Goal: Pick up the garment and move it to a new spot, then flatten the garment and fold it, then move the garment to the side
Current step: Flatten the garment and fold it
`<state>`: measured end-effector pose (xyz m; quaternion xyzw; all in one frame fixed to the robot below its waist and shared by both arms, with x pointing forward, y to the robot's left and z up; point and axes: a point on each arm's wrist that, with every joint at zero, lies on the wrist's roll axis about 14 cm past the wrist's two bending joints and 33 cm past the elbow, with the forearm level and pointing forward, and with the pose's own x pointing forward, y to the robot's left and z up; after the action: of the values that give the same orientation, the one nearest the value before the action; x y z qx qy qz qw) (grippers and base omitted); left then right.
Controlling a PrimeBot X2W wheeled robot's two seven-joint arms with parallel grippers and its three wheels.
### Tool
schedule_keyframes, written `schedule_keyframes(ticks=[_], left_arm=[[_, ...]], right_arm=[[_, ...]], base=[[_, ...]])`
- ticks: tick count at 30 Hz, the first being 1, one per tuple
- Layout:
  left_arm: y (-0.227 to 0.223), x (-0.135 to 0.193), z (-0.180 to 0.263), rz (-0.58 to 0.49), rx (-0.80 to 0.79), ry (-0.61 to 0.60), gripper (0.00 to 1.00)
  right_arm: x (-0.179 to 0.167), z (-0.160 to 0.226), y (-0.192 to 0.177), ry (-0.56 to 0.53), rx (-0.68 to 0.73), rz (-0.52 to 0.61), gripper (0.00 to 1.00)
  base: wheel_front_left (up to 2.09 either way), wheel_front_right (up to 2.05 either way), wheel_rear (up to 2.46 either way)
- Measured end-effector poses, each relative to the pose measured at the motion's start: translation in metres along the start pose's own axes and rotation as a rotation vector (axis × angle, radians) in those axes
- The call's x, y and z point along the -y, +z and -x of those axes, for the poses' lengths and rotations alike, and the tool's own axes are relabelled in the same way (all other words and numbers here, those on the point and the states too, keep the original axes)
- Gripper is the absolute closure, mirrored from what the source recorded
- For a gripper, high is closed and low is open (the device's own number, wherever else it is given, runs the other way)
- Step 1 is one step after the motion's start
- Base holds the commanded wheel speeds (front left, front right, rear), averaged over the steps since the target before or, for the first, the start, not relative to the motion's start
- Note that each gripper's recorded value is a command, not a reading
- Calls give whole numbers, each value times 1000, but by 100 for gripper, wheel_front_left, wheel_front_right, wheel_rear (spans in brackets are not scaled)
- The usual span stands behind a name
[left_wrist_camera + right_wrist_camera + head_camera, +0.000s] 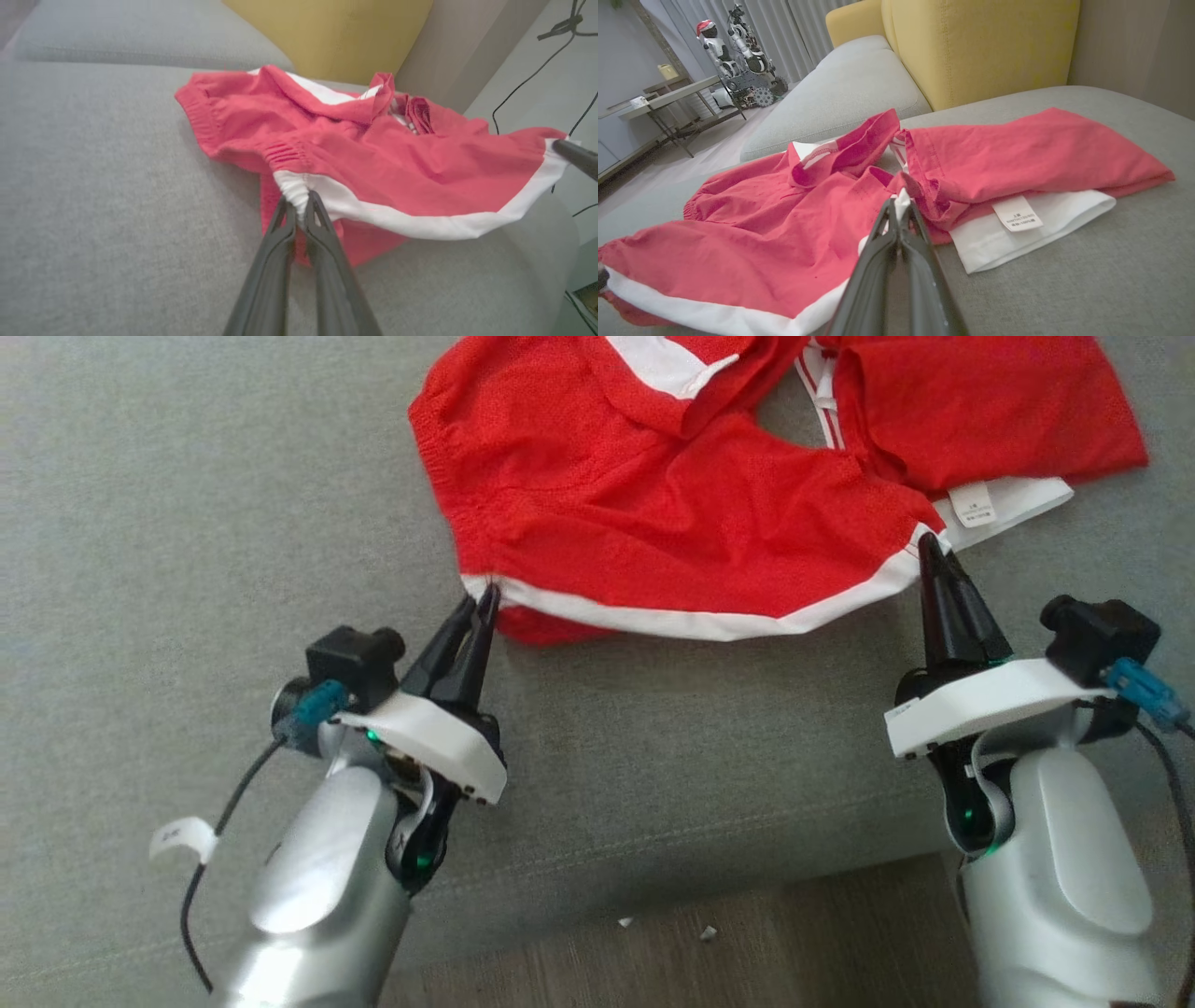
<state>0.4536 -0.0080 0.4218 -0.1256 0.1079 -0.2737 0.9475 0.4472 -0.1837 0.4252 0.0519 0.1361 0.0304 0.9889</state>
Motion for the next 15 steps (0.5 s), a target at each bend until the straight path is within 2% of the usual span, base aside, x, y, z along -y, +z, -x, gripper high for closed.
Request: schedule_keyframes(ticks=[8, 11, 12, 15], left_arm=[[61, -8, 10, -34, 181, 34, 100], [86, -9, 20, -59, 254, 49, 100], [105, -9, 26, -81, 306, 52, 100], [135, -4, 37, -121, 390, 51, 100]], right_arm=[[-17, -5, 29, 46, 73, 57, 100], [-25, -10, 60, 74, 148, 96, 100], [-29, -11, 83, 90, 195, 125, 100], [-34, -11, 121, 110, 277, 173, 100]], base=[[0, 0, 0], [0, 0, 0], [0, 0, 0], [0, 0, 0]])
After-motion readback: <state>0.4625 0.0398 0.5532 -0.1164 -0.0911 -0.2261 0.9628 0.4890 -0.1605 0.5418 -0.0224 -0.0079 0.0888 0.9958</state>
